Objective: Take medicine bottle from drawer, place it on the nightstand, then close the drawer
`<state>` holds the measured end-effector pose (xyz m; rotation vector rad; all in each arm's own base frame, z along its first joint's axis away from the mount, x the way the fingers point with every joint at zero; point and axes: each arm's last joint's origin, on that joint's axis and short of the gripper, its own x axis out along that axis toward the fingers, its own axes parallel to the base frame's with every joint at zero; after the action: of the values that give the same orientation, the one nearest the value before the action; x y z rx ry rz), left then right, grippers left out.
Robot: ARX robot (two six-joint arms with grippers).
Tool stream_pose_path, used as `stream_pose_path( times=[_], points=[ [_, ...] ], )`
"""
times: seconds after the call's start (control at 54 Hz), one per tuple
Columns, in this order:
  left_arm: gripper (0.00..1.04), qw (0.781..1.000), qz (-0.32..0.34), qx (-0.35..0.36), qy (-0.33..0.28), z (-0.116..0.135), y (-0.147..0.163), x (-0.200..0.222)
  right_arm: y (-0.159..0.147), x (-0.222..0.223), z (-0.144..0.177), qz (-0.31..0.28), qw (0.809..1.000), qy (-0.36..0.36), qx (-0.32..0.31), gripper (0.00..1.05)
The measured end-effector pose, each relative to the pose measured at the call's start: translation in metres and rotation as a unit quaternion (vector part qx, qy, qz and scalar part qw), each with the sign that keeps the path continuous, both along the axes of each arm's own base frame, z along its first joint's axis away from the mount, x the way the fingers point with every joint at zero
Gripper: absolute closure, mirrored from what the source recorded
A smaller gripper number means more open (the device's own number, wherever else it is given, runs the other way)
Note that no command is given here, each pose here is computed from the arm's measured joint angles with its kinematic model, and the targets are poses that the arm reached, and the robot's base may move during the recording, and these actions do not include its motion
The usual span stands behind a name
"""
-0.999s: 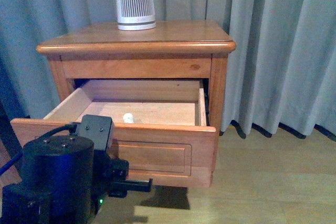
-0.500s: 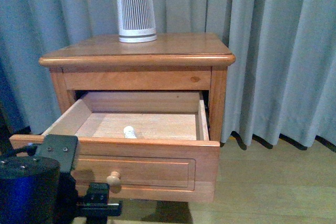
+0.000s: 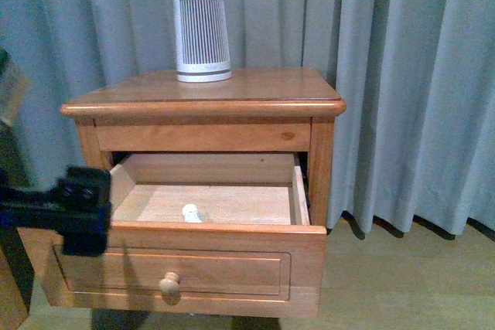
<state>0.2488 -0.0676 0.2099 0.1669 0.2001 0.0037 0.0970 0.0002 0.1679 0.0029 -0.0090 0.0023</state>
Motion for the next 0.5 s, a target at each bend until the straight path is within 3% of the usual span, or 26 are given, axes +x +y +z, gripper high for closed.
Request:
stream_pose_path(
  times=[0.241,0.5],
  points=[
    [0.07,0.999,0.020,0.014,-0.025,0.024,0.025,-0.072,0.000,0.000,0.000,0.000,1.000,0.000,0.000,0.07],
    [0.07,0.998,0.068,-0.007,-0.015,-0.001,0.041,-0.142,0.000,0.000,0.000,0.000,1.000,0.000,0.000,0.07]
  ],
)
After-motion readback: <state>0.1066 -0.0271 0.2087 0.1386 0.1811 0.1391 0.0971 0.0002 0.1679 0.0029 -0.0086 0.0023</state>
